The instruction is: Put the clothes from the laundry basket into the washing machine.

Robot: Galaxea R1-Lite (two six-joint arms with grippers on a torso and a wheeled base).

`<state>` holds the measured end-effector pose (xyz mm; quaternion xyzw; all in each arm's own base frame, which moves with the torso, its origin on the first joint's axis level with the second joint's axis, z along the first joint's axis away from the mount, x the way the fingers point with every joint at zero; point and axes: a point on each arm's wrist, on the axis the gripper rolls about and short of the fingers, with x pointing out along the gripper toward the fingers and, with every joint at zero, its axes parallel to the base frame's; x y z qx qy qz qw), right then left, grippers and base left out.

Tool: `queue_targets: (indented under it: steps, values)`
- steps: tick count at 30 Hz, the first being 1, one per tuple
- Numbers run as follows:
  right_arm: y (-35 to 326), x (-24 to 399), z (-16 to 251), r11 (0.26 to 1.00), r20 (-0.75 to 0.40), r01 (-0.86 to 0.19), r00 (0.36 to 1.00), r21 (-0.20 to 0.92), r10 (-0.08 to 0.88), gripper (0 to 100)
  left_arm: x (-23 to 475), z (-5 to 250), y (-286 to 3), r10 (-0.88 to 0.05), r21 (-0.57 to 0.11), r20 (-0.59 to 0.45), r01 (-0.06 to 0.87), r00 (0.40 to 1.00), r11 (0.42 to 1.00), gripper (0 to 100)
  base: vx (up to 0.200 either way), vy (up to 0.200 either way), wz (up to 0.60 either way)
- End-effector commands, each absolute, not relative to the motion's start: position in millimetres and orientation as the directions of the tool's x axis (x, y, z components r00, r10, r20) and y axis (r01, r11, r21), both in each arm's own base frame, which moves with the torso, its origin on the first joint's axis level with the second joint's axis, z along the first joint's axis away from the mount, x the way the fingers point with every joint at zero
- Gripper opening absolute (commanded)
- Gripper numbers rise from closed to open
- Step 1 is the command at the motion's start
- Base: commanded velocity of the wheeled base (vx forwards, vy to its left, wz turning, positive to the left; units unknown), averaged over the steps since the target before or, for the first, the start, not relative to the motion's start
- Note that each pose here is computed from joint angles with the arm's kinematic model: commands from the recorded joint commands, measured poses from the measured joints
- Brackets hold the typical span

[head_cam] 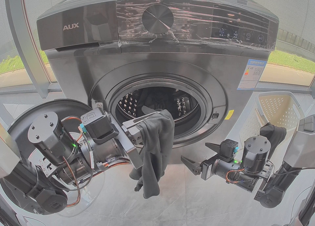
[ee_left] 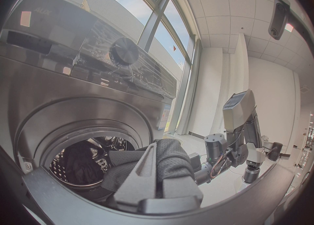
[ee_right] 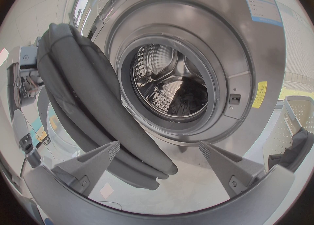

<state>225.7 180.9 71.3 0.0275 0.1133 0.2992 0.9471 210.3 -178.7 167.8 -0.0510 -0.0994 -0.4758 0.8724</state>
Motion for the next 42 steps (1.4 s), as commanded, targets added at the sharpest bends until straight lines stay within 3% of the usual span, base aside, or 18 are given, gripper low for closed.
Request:
queue_targets:
  steps: [1,7,17,28,42]
  values:
    - [172,230,48,0.831,-0.267,-0.544,0.789,0.114,0.553,100,206,176,-176,-0.818,0.017,0.248,0.842,0.518,0.539,0,0.0,0.0,0.0]
    - [169,237,25,0.82,-0.312,-0.56,0.763,0.117,0.565,100,201,181,-172,-0.838,0.024,0.26,0.864,0.48,0.503,0,0.0,0.0,0.0]
    - [168,244,-5,0.777,-0.393,-0.615,0.687,0.133,0.611,100,198,182,-170,-0.84,0.027,0.264,0.867,0.474,0.498,0,0.0,0.0,0.0]
    - [185,256,-21,0.724,-0.382,-0.673,0.635,0.153,0.671,100,198,183,-170,-0.84,0.027,0.266,0.867,0.474,0.498,0,0.0,0.0,0.0]
    - [194,266,-33,0.708,-0.375,-0.689,0.622,0.155,0.688,100,198,184,-170,-0.839,0.028,0.269,0.867,0.473,0.498,0,0.0,0.0,0.0]
